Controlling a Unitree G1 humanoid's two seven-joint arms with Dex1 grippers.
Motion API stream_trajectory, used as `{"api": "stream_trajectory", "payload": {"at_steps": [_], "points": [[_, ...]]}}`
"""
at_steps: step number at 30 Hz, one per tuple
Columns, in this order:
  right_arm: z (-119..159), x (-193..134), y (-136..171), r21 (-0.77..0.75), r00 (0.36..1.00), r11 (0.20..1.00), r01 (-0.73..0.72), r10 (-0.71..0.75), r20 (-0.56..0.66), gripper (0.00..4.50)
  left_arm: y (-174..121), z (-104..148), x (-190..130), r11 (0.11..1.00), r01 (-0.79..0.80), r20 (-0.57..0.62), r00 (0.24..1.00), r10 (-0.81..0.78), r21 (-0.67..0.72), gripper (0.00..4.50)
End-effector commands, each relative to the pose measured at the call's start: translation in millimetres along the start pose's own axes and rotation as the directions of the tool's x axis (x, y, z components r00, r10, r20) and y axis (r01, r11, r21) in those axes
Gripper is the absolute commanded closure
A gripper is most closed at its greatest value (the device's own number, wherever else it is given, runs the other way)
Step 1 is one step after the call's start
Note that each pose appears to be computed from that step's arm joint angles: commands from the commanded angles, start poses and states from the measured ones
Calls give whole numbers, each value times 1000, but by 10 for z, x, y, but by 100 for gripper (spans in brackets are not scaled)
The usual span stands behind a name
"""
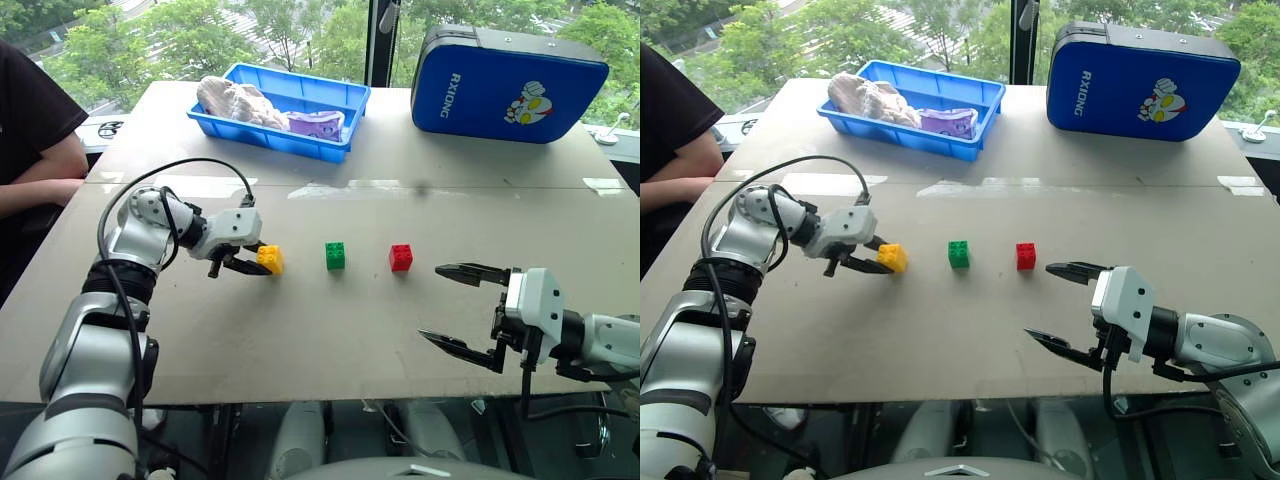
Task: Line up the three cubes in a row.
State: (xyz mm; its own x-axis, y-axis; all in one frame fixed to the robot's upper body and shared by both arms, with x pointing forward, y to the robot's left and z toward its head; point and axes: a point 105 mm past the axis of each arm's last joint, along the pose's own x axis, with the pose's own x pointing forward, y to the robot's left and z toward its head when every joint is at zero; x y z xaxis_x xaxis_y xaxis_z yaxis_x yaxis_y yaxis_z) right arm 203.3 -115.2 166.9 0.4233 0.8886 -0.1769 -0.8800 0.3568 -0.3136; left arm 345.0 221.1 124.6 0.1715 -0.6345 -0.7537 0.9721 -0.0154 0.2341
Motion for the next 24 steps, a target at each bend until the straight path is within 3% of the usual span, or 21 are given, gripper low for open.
{"api": "stream_trajectory", "payload": {"at_steps": [1,5,10,12,17,24], "points": [[112,-3,23,-52,1000,999,-7,8,28,0,63,98,-49,999,-9,1,1000,9,45,321],[112,-6,21,-53,1000,999,-6,7,26,0,56,96,-37,999,4,-3,1000,-4,45,321],[108,-11,23,-50,1000,999,-5,6,23,0,58,81,-39,999,5,-10,1000,-4,42,86],[107,-13,24,-49,1000,999,-4,5,22,0,58,74,-49,999,2,-10,1000,-2,39,15],[83,-38,2,-33,999,999,27,-27,21,0,15,99,-203,998,-58,80,995,61,-37,6],[-64,-197,-209,22,975,975,221,-220,-34,0,-299,94,-442,928,-250,199,929,310,-277,6]]}}
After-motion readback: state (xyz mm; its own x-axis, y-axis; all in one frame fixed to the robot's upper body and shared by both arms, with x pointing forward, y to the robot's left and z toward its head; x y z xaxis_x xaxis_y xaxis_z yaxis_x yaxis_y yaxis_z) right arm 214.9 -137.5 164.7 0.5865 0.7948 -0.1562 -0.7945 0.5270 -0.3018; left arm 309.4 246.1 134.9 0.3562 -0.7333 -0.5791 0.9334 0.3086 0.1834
